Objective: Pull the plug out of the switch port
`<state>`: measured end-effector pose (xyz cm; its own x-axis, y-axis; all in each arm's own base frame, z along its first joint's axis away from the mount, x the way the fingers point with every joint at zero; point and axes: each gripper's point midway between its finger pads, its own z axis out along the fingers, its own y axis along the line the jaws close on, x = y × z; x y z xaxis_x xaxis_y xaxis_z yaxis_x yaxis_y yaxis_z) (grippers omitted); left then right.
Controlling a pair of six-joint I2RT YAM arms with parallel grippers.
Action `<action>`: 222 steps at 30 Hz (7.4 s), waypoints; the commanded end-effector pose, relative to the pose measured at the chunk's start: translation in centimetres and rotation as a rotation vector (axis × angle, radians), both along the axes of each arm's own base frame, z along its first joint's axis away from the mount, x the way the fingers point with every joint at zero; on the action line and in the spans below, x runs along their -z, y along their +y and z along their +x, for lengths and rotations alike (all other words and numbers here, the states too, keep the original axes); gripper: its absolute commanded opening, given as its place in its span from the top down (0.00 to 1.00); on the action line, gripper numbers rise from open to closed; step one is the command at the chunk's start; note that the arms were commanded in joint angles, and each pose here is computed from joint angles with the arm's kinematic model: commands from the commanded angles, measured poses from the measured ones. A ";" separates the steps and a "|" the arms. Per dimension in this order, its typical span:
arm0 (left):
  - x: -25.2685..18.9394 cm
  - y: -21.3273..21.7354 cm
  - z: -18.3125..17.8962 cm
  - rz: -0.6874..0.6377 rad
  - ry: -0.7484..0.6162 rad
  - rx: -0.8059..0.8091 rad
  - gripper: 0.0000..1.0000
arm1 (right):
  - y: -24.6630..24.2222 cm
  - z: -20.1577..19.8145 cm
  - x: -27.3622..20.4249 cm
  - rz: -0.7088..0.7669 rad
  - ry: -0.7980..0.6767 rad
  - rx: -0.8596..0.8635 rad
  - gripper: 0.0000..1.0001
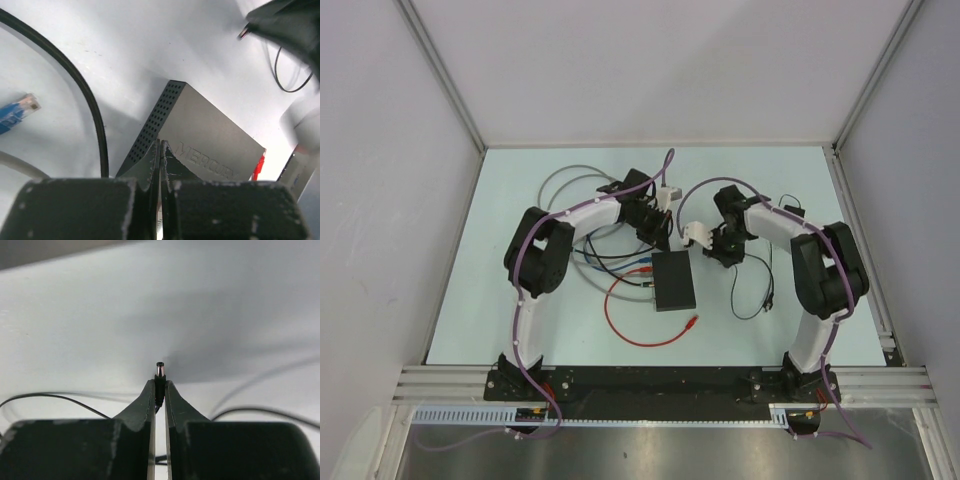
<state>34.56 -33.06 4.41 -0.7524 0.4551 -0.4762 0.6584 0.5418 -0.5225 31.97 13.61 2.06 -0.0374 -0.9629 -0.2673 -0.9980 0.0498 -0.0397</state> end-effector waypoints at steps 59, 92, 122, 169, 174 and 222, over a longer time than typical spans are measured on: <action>-2.9 9.0 -2.2 0.025 -0.019 -0.025 0.50 | 13.5 -1.1 -7.9 0.481 0.315 0.560 0.58; 1.7 6.1 -0.5 -0.084 0.150 -0.064 0.53 | 14.3 -2.5 -1.9 0.341 0.394 0.585 0.83; 3.7 6.1 -1.3 -0.082 0.217 -0.043 0.58 | 14.0 -3.0 0.1 0.284 0.427 0.581 0.82; 6.7 5.5 -1.4 0.109 0.233 -0.126 0.77 | 14.2 -3.5 0.9 0.247 0.438 0.564 0.78; 7.0 5.6 -1.7 0.121 0.234 -0.121 0.93 | 14.2 -3.6 1.0 0.244 0.437 0.561 0.77; 7.7 7.2 -2.6 0.206 0.241 -0.011 1.00 | 14.8 -3.9 0.9 0.241 0.429 0.526 0.76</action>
